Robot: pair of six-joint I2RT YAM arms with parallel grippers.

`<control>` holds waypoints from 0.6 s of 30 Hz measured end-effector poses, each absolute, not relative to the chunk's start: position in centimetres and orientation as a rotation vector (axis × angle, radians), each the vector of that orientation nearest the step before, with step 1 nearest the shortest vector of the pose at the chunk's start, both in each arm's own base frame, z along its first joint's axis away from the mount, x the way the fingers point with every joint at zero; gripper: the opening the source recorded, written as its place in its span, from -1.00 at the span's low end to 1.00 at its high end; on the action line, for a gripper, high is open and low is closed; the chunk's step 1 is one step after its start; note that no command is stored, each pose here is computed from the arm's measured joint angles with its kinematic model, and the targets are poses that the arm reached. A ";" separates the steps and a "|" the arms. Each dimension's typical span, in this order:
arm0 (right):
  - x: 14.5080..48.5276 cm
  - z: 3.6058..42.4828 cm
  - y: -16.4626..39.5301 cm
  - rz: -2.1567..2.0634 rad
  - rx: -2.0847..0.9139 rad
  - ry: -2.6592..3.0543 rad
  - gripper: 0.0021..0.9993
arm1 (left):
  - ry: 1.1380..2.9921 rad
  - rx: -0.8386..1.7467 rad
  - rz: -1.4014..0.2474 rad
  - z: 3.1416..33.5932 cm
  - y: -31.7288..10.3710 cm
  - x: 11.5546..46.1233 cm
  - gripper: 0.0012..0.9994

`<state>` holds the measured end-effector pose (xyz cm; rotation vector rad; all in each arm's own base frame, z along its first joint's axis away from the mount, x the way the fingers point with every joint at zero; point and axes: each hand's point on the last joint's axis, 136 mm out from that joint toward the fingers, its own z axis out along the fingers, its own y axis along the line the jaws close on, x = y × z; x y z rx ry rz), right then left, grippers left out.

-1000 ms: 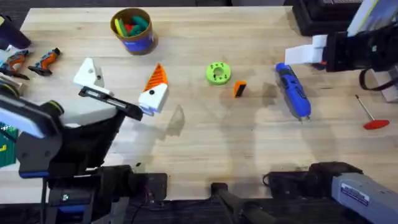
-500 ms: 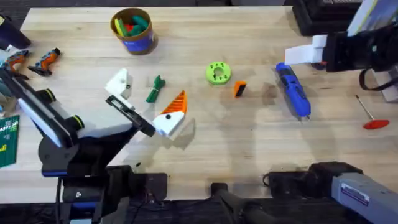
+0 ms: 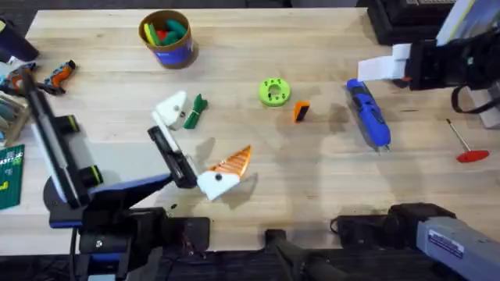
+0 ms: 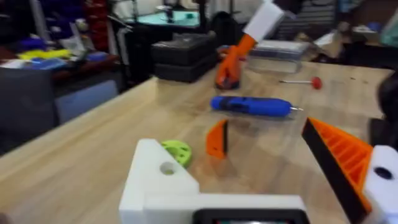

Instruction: Pick up the gripper from the table and insert it into the empty holder that is missing its gripper. Then pick up a screw, insert it into the mounting hole, and use the screwdriver to tighten it. Finally, clean up the table by picking up the vegetable and placing it into the bucket.

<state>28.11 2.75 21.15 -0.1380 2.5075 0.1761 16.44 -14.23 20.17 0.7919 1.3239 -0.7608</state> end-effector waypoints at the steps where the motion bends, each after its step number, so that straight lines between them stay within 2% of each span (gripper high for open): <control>1: 28.1 21.1 2.8 0.176 -0.138 2.507 0.96 | 1.333 0.806 -0.786 19.8 -14.4 16.1 0.97; 14: 28.1 21.1 2.8 0.176 -0.138 2.508 0.96 | 1.441 0.905 -1.041 16.5 -15.9 13.0 0.97; 18: 28.1 21.1 2.8 0.176 -0.138 2.507 0.96 | 1.473 0.892 -1.071 15.8 -16.0 12.9 0.97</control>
